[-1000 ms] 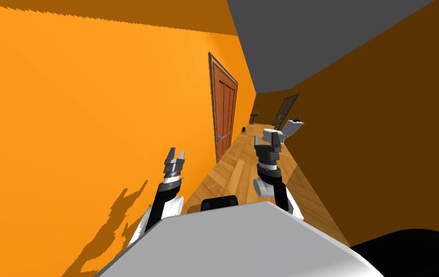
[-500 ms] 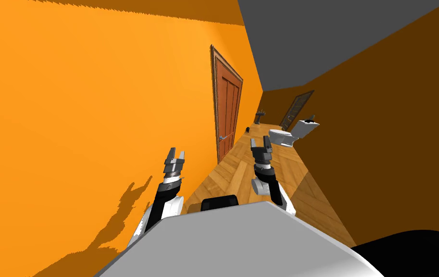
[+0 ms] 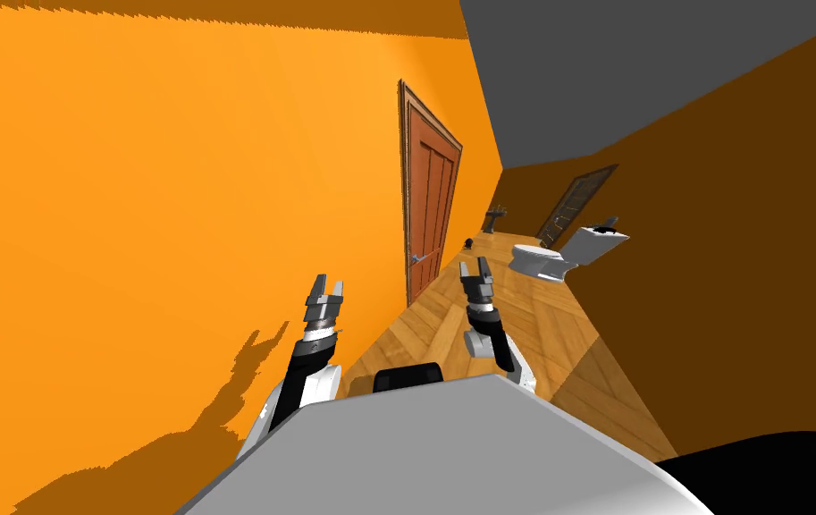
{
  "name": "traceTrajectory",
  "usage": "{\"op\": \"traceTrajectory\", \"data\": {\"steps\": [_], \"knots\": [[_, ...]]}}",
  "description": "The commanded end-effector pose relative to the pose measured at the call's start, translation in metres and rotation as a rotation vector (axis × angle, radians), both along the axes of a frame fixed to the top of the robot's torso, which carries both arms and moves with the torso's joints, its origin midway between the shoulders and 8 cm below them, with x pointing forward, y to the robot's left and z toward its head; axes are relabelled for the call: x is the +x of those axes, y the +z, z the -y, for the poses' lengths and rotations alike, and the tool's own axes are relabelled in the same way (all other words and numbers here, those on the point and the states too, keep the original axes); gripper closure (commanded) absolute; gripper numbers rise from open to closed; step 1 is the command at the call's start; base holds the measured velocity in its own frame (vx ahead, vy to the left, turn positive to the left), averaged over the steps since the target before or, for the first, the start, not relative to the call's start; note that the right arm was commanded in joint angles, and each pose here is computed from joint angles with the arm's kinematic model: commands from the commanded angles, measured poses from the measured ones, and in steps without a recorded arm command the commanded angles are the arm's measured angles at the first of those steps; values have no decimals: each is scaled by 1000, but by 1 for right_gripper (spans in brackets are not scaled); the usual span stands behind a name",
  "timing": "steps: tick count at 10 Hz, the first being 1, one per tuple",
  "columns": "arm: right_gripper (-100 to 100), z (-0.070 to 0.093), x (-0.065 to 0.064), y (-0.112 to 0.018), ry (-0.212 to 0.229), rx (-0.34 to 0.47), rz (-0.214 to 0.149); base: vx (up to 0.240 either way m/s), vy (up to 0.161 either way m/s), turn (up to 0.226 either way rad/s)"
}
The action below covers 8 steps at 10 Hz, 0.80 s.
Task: Pull the door open
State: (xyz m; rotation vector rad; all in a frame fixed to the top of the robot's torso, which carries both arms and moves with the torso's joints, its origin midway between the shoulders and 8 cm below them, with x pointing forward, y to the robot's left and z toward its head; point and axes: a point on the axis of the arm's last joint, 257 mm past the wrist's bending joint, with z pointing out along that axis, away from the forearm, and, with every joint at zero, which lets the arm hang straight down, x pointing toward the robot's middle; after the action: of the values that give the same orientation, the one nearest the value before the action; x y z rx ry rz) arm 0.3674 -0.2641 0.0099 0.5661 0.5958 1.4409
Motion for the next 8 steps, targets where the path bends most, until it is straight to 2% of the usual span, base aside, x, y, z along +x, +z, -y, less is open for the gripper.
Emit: {"op": "traceTrajectory", "data": {"steps": [1,2,5,8], "knots": [[-100,0,9,-14,6,2,-24,84,-88,148],[-100,0,10,-16,6,3,-28,52,-68,42],[-100,1,26,-41,16,7,-74,48,-75,144],[-100,3,44,-74,24,13,-137,80,-104,174]]}}
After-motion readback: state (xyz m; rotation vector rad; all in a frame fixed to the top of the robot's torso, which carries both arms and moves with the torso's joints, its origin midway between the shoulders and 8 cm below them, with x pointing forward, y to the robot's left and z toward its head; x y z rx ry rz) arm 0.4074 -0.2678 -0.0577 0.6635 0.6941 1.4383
